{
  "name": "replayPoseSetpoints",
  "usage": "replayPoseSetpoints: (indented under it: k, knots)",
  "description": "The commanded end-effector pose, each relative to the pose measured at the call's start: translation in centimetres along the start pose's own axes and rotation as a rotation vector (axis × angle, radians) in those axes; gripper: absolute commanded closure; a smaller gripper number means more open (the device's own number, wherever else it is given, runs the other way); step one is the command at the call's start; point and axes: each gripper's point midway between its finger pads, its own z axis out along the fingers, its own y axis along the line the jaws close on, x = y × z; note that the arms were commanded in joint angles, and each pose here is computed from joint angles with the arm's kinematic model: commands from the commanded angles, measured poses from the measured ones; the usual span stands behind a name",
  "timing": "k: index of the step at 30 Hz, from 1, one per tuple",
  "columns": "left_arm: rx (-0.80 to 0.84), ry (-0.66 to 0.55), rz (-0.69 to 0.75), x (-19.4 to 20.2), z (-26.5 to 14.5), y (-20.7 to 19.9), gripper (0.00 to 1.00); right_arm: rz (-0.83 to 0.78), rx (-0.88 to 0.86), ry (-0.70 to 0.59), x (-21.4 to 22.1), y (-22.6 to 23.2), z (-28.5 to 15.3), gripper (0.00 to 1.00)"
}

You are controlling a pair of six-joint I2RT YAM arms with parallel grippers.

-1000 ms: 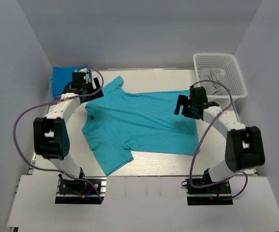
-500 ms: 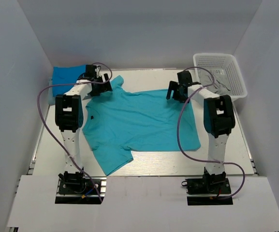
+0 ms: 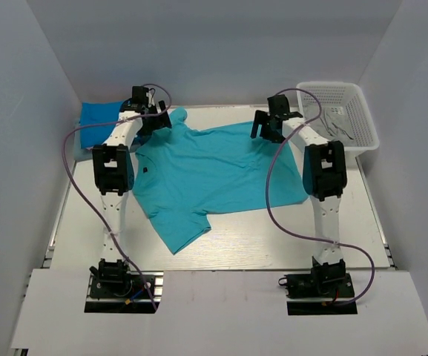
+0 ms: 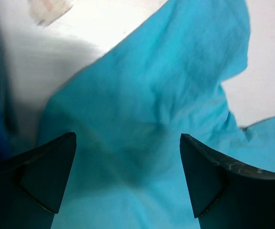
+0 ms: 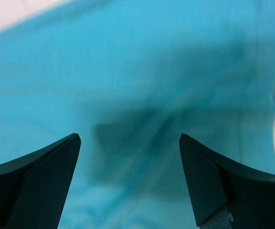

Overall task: Fold and stack the t-shirts
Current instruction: Flatten out the tshirt, then grap the side of the flattened tshirt closest away from the robot with both arms

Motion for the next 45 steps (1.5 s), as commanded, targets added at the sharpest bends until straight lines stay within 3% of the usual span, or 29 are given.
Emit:
replayPoseSetpoints:
  k: [1,2,3,4,5,7,8,10,11,14,16,17,18,22,26,34,40,45]
  knots:
    - [-0.035,-0.114,0.028,-4.6,-9.2,-2.1,0.01,-0.052,-0.06,-0.155,-4.9,2.8,-10.0,0.1]
    - [-0.044,-0.107,0.033,-3.8,-11.0,-3.0,0.01,-0.054,-0.033,-0.085,-1.0,1.6,-9.4,0.1]
    - [-0.055,-0.082,0.0,-1.3,-14.4,-3.1,0.01,-0.056,-0.045,-0.109,-0.6,1.9,-10.2,0.1]
    - [-0.054,-0.062,-0.015,0.7,-16.2,-3.3,0.01,-0.013,-0.105,-0.247,-3.4,3.4,-15.9,0.1]
    - [-0.036,-0.074,-0.076,4.8,-19.4,-3.5,0.01,0.009,-0.05,-0.139,3.1,0.8,-13.8,0.1]
    - [0.055,-0.094,-0.099,9.1,-22.1,-4.7,0.01,0.12,-0.111,-0.261,2.4,1.2,-19.1,0.1]
    - [0.081,-0.035,-0.107,14.6,-21.6,-4.4,0.01,0.139,-0.083,-0.203,6.3,-0.2,-18.2,0.1]
    - [0.188,-0.042,-0.159,17.7,-25.4,-6.0,0.01,0.208,-0.082,-0.174,10.6,-1.7,-19.7,0.1]
    - [0.143,0.057,-0.181,22.5,-25.2,-4.5,0.01,0.224,-0.086,-0.195,11.0,-1.9,-20.7,0.1]
    - [0.084,0.193,-0.183,29.8,-27.4,-3.0,0.01,0.273,-0.018,-0.189,14.1,-4.3,-21.7,0.1]
    - [0.081,0.245,-0.202,32.3,-28.5,-2.7,0.01,0.29,0.035,-0.169,15.9,-5.7,-22.0,0.1]
    - [0.091,0.289,-0.195,34.3,-28.8,-2.4,0.01,0.292,0.023,-0.225,15.2,-5.9,-23.5,0.1]
    - [0.168,0.312,-0.165,35.4,-29.9,-3.5,0.01,0.294,0.035,-0.21,16.4,-6.5,-23.3,0.1]
    - [0.119,0.443,-0.174,40.6,-30.0,-2.4,0.01,0.295,0.086,-0.211,17.8,-8.0,-24.4,0.1]
    - [-0.004,0.538,-0.091,43.3,-29.9,-1.4,0.01,0.28,0.144,-0.203,18.6,-9.2,-24.6,0.1]
    - [-0.131,0.437,0.029,41.9,-28.0,-2.1,0.16,0.261,0.173,-0.158,20.3,-9.9,-23.2,0.1]
    - [-0.294,0.388,0.072,41.9,-26.5,0.1,0.36,0.259,0.173,-0.155,20.3,-9.9,-22.7,0.1]
    - [-0.33,0.345,0.109,41.1,-25.5,-0.3,0.57,0.247,0.212,-0.13,21.2,-10.8,-22.2,0.1]
